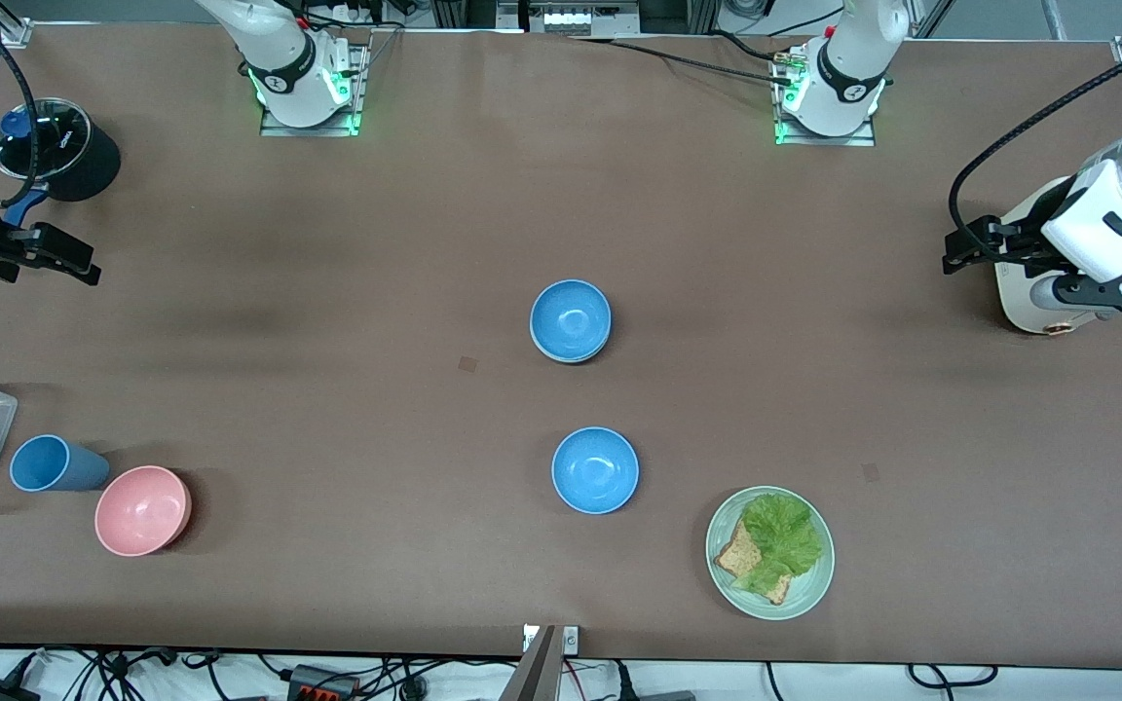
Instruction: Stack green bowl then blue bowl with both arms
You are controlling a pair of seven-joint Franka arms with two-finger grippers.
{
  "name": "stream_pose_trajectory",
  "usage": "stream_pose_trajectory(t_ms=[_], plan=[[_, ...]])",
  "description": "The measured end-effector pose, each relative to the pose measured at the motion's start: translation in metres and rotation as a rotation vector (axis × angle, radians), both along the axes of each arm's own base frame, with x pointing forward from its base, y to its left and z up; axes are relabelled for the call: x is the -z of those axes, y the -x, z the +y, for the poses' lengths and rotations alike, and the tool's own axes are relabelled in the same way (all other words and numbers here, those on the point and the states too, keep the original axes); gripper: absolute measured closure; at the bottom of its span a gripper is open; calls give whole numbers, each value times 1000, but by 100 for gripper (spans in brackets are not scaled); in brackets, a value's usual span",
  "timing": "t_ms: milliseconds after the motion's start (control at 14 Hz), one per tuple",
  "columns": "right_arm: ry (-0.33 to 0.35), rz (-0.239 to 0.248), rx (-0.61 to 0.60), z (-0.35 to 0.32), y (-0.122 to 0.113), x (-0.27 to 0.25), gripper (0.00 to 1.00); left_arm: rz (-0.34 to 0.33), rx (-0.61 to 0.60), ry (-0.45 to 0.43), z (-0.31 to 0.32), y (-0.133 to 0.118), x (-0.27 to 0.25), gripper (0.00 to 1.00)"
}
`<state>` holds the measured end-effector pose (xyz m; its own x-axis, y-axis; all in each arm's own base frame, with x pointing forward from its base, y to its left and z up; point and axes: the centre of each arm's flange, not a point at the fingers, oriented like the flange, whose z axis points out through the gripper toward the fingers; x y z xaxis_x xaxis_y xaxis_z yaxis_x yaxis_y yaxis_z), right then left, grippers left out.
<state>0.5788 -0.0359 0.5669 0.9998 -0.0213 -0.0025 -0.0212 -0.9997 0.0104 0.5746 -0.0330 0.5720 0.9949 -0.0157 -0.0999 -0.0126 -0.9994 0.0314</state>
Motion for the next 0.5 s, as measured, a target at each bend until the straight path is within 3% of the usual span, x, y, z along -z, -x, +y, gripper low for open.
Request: stream_pose_trajectory(t_ms=[500], plan=[[0,0,0,0,0,0,0,4,-2,1,-1,-1,3,0]])
